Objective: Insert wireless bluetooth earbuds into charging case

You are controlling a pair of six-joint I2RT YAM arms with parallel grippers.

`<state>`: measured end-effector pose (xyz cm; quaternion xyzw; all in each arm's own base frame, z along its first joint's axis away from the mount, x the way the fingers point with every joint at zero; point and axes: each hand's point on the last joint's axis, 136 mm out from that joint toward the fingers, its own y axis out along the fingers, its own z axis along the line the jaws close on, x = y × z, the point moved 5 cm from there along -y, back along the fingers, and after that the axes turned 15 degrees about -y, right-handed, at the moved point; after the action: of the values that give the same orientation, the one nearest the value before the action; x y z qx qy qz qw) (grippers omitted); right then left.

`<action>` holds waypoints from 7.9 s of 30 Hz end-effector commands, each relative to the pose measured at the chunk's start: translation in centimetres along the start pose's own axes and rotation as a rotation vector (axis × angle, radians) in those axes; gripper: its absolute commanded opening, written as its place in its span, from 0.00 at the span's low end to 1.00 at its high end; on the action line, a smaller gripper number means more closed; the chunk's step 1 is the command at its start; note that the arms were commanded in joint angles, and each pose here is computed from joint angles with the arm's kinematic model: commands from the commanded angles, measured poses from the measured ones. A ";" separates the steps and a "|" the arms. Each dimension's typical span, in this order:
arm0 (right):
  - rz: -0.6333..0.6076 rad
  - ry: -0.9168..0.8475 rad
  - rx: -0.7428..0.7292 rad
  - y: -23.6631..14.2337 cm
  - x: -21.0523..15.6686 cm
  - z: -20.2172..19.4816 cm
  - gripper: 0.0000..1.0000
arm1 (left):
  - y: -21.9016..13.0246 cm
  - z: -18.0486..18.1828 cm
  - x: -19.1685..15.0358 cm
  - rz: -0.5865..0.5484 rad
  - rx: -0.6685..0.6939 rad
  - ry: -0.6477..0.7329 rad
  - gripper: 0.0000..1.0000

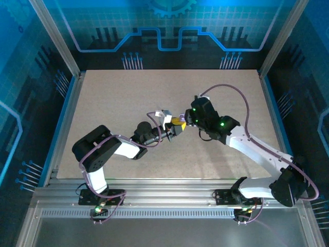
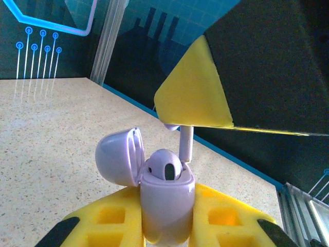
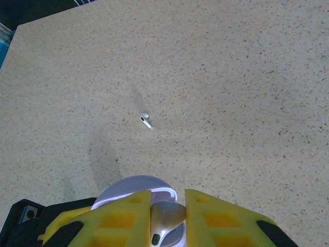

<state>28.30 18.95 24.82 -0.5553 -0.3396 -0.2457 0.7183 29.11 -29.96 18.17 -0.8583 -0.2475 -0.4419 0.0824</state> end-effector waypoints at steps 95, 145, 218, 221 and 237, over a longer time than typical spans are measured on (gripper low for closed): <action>-0.119 -0.021 0.328 -3.9 0.2 -0.7 0.39 | -0.1 -3.7 2.6 -0.044 -0.150 0.032 0.18; -0.395 -0.828 0.981 -10.4 -1.7 -0.1 0.66 | -3.7 -9.3 3.2 0.010 -0.392 0.254 0.19; -0.422 -0.954 1.058 -10.2 -1.2 1.5 0.56 | -3.6 -9.2 3.2 -0.006 -0.375 0.264 0.19; -0.435 -0.955 1.052 -10.6 -1.4 1.4 0.54 | -3.5 -9.2 3.1 -0.004 -0.375 0.262 0.19; -0.415 -0.971 1.032 -8.6 -0.9 0.8 0.48 | -3.9 -9.8 3.3 0.000 -0.404 0.273 0.19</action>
<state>21.00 17.40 28.96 -0.1333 -0.7820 0.0850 0.6028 22.60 -29.17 25.43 -0.8045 -0.1451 -0.5747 -0.0382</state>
